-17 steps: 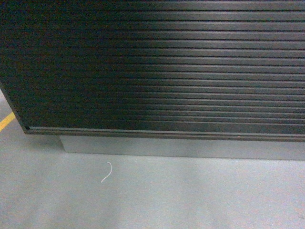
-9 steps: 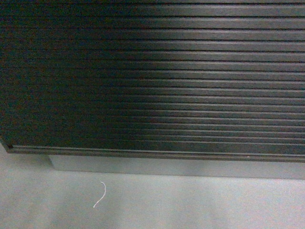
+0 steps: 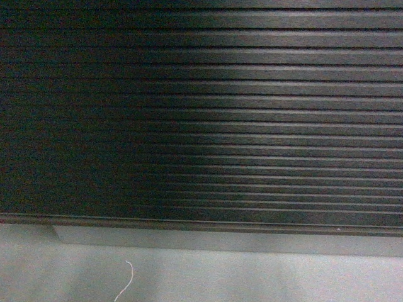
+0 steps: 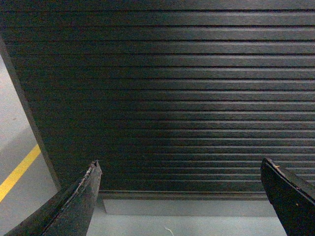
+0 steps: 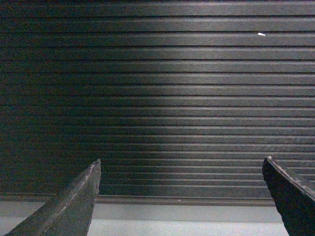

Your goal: Place dark red mango on scale at checkout

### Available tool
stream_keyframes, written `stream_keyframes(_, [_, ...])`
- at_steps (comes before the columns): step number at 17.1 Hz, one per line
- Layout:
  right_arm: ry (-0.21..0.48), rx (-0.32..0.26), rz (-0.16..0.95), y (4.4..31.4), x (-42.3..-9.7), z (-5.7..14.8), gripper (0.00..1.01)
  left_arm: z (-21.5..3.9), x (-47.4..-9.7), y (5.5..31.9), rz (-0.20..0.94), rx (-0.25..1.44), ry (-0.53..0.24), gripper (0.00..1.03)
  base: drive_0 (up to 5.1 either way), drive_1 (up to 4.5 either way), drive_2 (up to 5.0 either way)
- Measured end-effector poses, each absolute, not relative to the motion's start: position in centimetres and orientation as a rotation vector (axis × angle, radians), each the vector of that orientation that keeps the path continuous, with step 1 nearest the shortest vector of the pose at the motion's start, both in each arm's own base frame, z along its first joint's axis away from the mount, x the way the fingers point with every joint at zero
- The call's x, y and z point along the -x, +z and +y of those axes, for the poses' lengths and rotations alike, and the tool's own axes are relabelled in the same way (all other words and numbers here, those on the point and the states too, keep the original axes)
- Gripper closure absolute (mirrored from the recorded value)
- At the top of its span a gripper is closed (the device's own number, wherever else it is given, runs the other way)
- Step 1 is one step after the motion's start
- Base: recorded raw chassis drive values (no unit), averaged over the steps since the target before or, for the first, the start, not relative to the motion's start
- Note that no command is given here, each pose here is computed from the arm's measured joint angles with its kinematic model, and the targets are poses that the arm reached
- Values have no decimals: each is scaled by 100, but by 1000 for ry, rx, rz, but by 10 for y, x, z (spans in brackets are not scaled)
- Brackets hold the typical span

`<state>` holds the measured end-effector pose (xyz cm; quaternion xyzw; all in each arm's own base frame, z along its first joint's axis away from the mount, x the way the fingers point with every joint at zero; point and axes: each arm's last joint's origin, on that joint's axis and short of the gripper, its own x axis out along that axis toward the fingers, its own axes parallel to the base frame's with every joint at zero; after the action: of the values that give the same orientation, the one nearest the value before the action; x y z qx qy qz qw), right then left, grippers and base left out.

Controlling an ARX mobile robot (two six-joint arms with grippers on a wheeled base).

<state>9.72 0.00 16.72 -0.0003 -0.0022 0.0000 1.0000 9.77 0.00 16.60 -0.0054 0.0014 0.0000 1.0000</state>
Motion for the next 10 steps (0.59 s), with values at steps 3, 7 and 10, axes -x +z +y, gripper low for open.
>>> stream_keyframes(3, [0,1,-5,167,-97,0,3,0,-98,166,2,11,0,5,1,268,-265])
stream_keyframes(7, [0,1,-4,167,-97,0,3,0,-98,166,2,11,0,5,1,197,-195])
stream_keyframes(10, [0,1,-4,167,-97,0,3,0,-98,166,3,10,0,5,0,0,0])
